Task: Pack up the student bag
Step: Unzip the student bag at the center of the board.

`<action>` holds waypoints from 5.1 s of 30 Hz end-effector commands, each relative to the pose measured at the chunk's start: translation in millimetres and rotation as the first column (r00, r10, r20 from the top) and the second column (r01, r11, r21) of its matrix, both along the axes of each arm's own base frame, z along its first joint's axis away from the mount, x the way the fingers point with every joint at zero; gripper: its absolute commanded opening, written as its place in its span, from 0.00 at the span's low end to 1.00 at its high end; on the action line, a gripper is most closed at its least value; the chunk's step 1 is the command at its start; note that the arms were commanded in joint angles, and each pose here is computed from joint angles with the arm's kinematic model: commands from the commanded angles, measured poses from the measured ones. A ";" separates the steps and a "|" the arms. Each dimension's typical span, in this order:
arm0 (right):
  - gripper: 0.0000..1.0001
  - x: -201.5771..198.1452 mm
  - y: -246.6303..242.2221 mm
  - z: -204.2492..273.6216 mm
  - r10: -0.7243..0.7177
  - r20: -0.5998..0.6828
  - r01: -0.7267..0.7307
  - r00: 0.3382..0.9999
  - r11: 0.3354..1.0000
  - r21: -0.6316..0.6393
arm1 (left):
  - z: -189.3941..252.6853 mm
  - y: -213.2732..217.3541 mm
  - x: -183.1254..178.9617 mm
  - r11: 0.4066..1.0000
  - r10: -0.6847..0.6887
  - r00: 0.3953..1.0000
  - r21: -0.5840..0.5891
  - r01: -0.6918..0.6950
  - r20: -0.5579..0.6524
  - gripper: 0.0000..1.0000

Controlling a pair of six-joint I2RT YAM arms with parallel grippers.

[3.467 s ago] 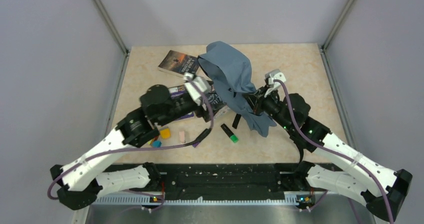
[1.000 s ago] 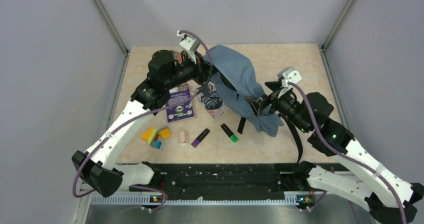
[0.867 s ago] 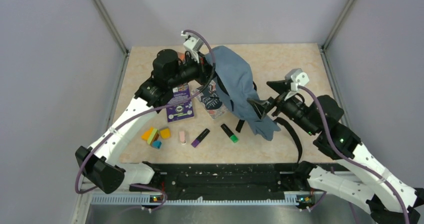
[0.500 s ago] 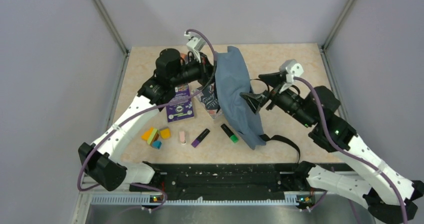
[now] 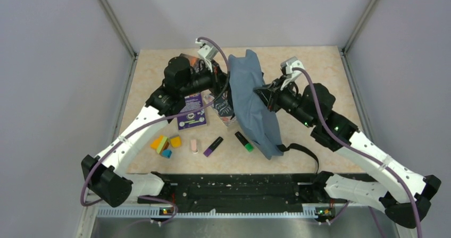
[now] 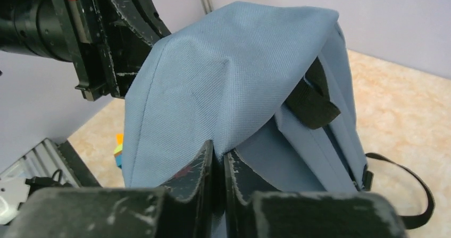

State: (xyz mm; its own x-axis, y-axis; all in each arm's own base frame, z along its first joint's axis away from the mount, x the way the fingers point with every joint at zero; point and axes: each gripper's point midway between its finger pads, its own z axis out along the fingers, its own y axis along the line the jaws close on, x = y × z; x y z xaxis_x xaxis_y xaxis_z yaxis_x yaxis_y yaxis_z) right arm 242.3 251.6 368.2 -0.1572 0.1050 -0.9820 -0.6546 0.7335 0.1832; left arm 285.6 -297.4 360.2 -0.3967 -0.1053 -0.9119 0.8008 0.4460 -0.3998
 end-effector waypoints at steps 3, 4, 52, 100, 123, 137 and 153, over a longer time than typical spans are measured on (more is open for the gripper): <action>0.00 -7.0 -9.4 33.7 0.007 0.116 -0.013 0.993 0.999 0.051 | 19.2 18.3 10.8 0.997 0.076 0.989 0.008 -0.078 0.126 0.00; 0.00 -11.8 -10.1 36.0 0.028 0.136 -0.034 0.990 0.999 0.039 | 20.4 20.2 14.2 0.996 0.085 0.989 0.005 -0.087 0.122 0.00; 0.88 5.3 -18.9 5.4 -0.099 -0.025 0.099 0.995 0.995 0.014 | -51.5 20.6 59.5 0.993 -0.038 0.981 -0.113 0.016 -0.190 0.00; 0.00 -58.3 23.2 29.9 0.376 0.012 -0.367 0.927 0.911 -0.188 | -5.9 43.2 14.9 0.979 -0.130 0.983 0.177 0.106 0.131 0.00; 0.00 -141.2 20.9 73.4 0.669 0.273 -0.667 0.692 0.736 -0.113 | -84.5 3.2 10.8 0.925 -0.326 0.940 0.173 0.339 -0.097 0.00; 0.00 -64.9 -27.5 115.3 0.126 0.388 -0.191 0.913 0.972 0.136 | 0.3 -4.9 -2.8 0.964 -0.263 0.963 -0.023 0.265 0.060 0.00; 0.00 -34.1 -11.3 177.0 -0.007 0.368 -0.160 0.930 0.893 0.421 | 157.5 26.5 -69.3 0.957 -0.191 0.931 -0.153 0.248 0.312 0.00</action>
State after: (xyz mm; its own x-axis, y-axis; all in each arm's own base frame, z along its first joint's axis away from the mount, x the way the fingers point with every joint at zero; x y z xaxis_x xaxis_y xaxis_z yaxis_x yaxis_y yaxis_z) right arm 204.0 266.1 494.5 0.0806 0.3324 -0.9397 -0.8333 0.5398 0.1195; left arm 236.3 -281.7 484.5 -0.1927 -0.1740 -0.9657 0.9570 0.1843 -0.2242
